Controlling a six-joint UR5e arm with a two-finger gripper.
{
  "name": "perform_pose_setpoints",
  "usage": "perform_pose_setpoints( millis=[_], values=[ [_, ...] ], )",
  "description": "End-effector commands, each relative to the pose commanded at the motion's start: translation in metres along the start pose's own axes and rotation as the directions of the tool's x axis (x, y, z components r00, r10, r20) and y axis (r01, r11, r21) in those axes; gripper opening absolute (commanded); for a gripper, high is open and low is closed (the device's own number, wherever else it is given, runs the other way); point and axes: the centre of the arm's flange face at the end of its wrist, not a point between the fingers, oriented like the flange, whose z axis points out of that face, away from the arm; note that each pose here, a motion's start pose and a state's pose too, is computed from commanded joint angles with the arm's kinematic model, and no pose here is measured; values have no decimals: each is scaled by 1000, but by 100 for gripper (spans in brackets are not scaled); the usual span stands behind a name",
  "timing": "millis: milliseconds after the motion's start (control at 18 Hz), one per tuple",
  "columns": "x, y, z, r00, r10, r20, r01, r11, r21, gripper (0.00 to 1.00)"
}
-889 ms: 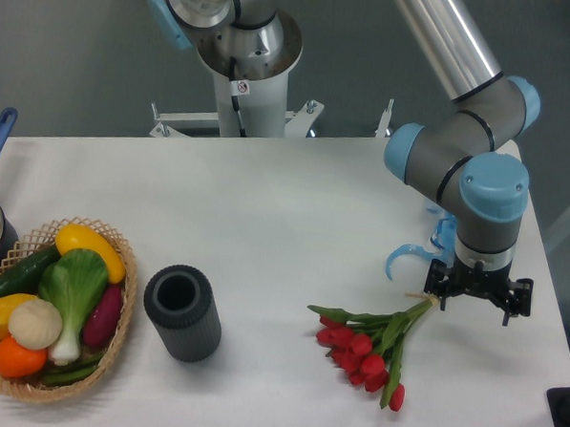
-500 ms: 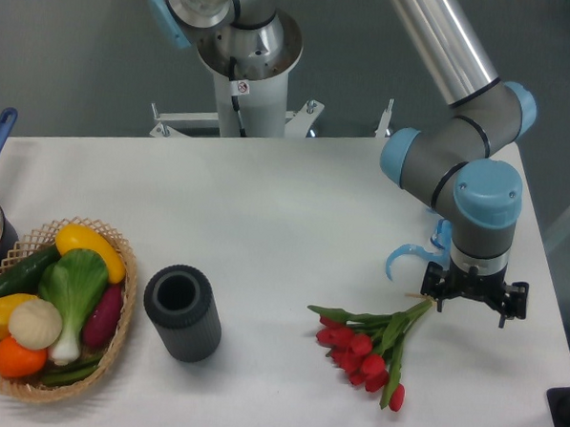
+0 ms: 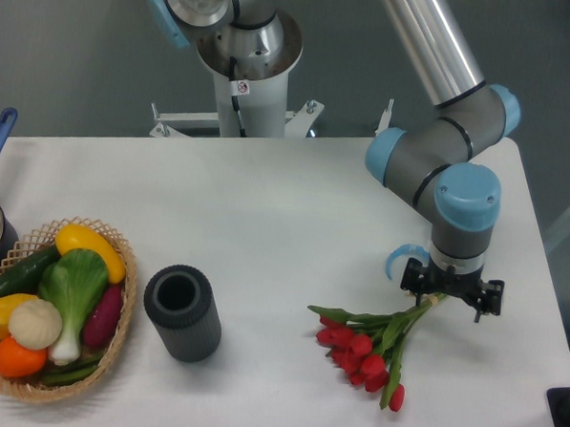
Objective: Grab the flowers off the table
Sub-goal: 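Move the open gripper over the stems of the red tulips, then lower the gripper onto the tulip stems and close it, then lift the grasped tulips up off the table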
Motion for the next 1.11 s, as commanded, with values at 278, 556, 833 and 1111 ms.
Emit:
perform_pose_setpoints(
  millis=[278,556,833,1111],
  values=[
    [14,-19,16,996,84,-20,-84,996,1,100],
    [26,-36,44,991,126,-52,-126,992,-7,100],
    [24,-36,43,989,138,-46,-138,990,-4,100],
    [19,-37,29,992,125,-25,-125,992,5,4]
  ],
)
